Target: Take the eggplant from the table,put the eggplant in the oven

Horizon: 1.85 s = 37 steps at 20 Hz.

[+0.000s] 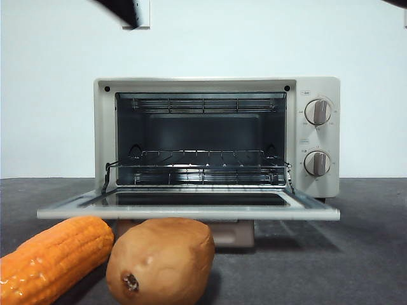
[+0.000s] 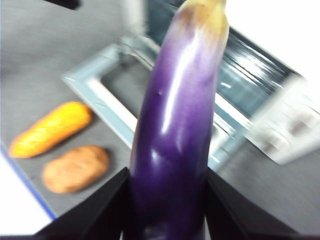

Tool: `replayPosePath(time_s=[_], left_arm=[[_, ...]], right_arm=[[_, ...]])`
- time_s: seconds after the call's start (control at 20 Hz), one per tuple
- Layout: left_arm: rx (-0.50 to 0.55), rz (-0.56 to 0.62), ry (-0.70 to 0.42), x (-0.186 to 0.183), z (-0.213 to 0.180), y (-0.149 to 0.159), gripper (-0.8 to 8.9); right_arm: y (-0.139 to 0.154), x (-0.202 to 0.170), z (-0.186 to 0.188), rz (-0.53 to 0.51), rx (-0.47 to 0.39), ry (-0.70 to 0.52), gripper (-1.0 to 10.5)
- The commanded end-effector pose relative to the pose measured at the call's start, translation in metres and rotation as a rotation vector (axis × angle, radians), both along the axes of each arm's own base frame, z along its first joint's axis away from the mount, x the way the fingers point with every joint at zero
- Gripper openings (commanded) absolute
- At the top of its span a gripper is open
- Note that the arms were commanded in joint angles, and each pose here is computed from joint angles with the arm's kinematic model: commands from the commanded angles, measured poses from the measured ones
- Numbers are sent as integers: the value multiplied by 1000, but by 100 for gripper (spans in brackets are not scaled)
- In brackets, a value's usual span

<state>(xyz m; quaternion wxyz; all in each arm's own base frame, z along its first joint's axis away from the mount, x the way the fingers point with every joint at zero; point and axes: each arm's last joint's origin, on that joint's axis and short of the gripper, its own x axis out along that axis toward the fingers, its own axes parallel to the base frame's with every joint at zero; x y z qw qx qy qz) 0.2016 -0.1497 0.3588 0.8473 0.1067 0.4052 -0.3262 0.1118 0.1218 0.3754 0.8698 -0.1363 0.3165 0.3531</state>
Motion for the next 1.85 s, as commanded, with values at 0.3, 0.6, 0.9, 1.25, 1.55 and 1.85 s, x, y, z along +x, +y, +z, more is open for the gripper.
replayPosePath(time_s=[0.3,0.6,0.9,1.25,1.55,1.85], left_arm=[[-131,332,-83,-27,-67,72,4],[-205,459,-18,-28,-114,101,4],[-297,496,-7,-23,-117,117,4],[-311,490,4,-24,-117,119,4],[-325,468,15,-24,-117,119,4],[-334,457,22,-24,-117,118,4]], right_arm=[[46,33,-11,154,-16,-63,135],[104,69,-52,263,-258,-94,134],[160,108,-83,232,-602,-220,134],[192,141,-125,182,-801,-391,134],[197,164,-153,93,-922,-440,154],[196,166,-154,13,-841,-405,315]])
